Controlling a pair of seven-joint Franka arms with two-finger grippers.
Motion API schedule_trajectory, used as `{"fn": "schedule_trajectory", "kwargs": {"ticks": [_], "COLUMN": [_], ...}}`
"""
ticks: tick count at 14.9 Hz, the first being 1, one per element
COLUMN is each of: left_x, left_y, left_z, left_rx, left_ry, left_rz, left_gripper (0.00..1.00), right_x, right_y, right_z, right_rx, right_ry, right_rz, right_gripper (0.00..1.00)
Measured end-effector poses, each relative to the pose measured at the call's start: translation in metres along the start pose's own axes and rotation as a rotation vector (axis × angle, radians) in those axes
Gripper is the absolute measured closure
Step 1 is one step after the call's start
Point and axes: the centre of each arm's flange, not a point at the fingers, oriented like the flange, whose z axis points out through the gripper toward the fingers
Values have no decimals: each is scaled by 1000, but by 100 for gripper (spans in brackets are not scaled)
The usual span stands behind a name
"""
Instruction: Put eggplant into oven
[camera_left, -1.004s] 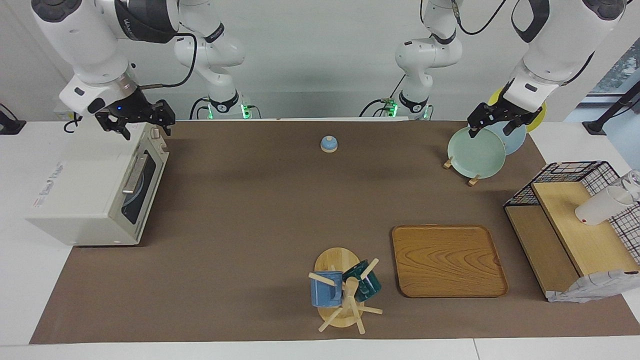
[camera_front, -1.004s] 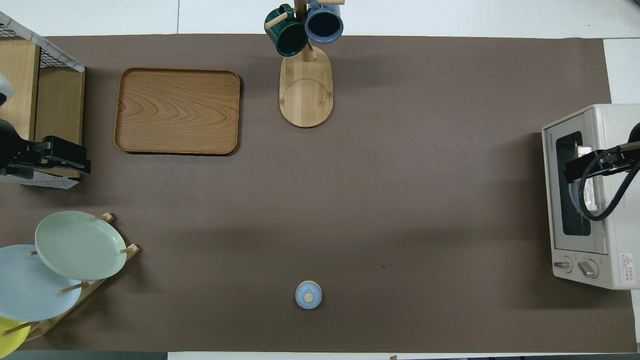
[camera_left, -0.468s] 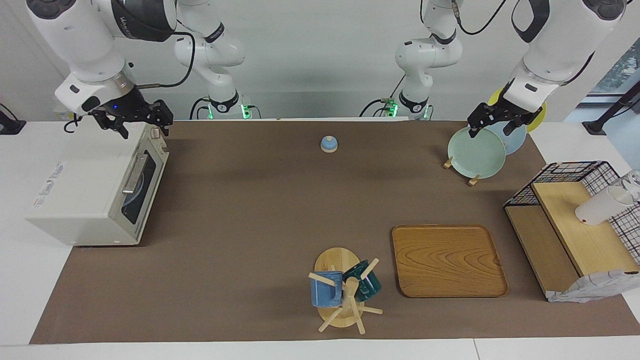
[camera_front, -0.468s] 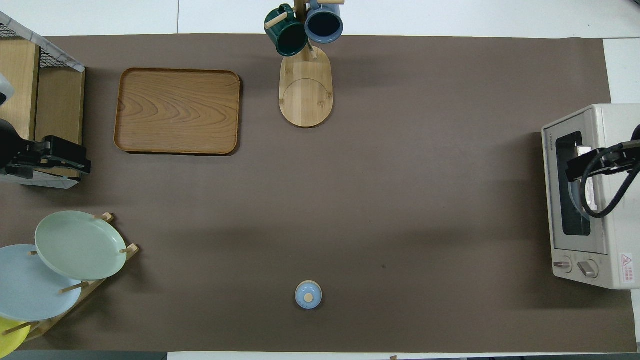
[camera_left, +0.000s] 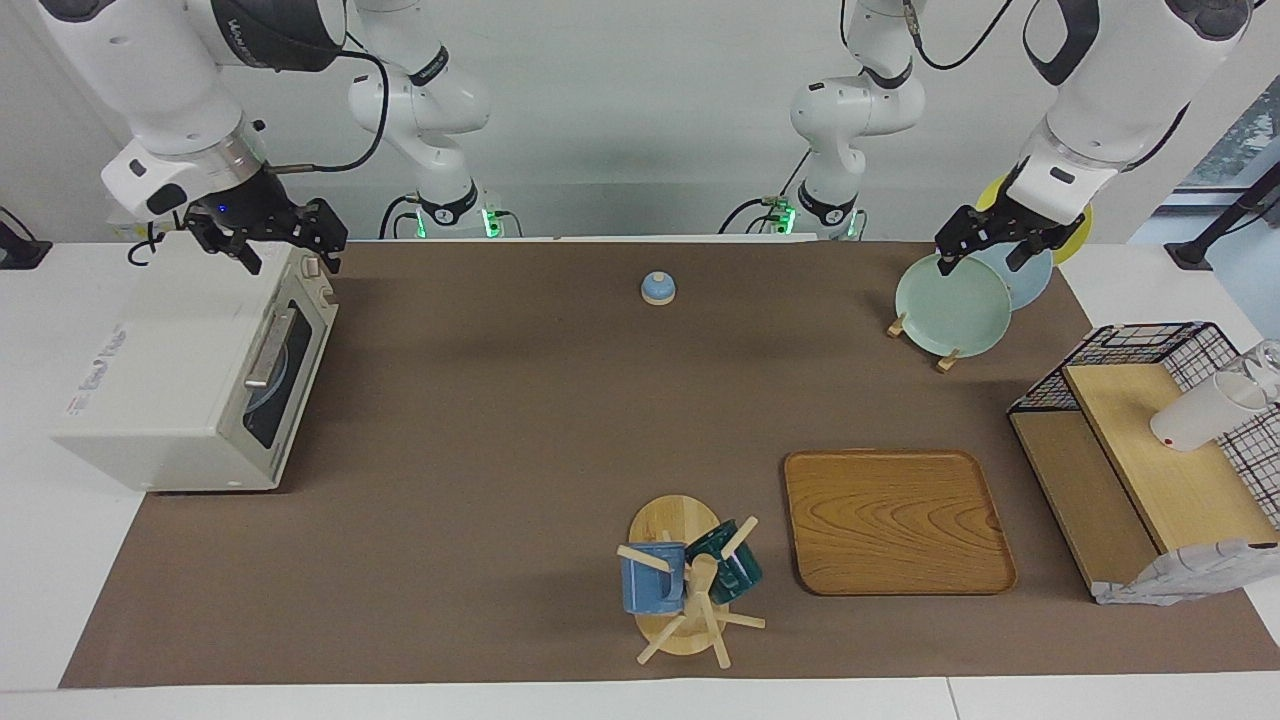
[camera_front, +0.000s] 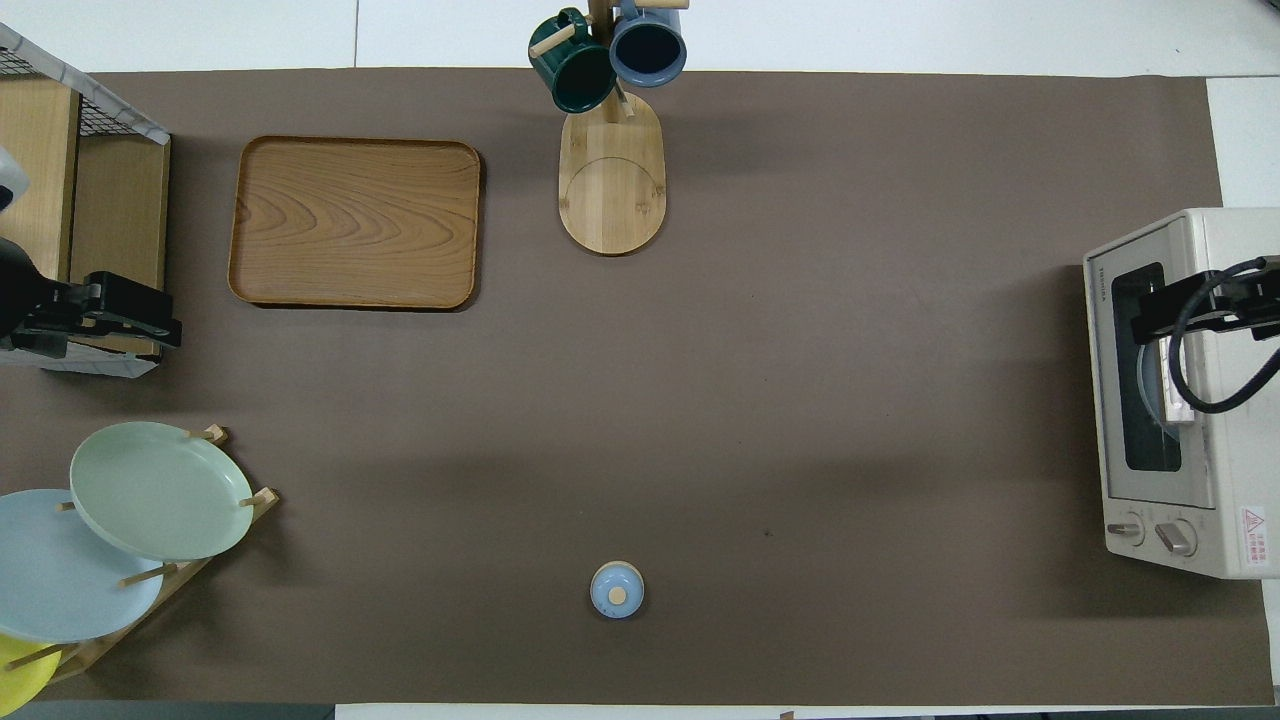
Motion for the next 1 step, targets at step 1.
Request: {"fn": "schedule_trajectory", "kwargs": {"ticks": [1], "left_x": [0], "left_y": [0], "left_z": [0], "left_rx": [0], "left_ry": [0], "left_rz": [0], "left_gripper": [0], "right_x": [0], "right_y": [1], "right_z": [0], "right_rx": [0], "right_ry": [0], "right_rz": [2], "right_gripper": [0]}}
